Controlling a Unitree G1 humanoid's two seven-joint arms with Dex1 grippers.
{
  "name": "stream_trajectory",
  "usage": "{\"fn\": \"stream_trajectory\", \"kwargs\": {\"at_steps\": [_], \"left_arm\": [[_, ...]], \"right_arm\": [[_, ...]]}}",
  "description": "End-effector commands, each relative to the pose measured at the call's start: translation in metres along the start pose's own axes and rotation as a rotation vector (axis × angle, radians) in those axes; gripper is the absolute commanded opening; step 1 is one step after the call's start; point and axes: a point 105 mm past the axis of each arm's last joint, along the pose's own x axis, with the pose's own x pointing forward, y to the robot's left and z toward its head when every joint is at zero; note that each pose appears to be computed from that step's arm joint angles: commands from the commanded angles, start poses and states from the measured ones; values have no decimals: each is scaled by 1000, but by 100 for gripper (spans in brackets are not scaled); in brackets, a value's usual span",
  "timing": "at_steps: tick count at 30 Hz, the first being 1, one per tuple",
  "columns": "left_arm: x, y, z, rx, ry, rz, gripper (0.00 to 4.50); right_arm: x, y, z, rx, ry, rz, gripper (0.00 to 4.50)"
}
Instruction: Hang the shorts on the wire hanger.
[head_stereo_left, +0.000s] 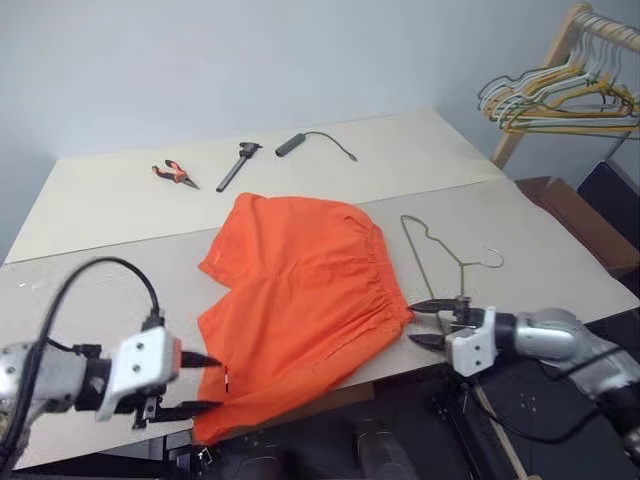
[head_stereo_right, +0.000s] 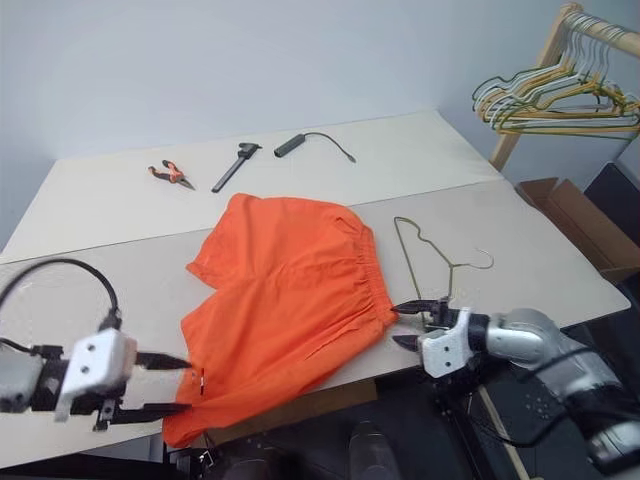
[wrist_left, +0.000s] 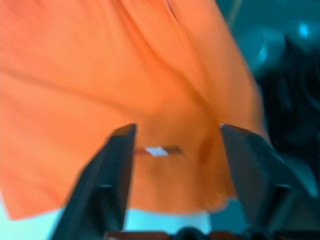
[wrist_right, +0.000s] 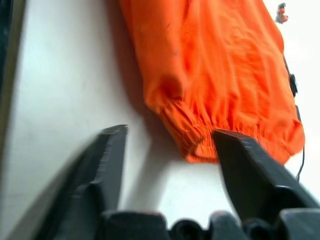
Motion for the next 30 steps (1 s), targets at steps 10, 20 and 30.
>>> {"fn": "stream_trajectory", "kwargs": {"at_steps": [10,20,30], "left_arm": [[39,67,105,-73,-549,129,446],[67,70,109,-119,-531,-48,450],[67,65,99,-75,-491,-94,450]], "right_arm": [[-58,-24,-74,898,640,-390,450],[-39,-16,-86,1229,731,-334,412],[-39,-2,-84,1319,791,-284,80]]}}
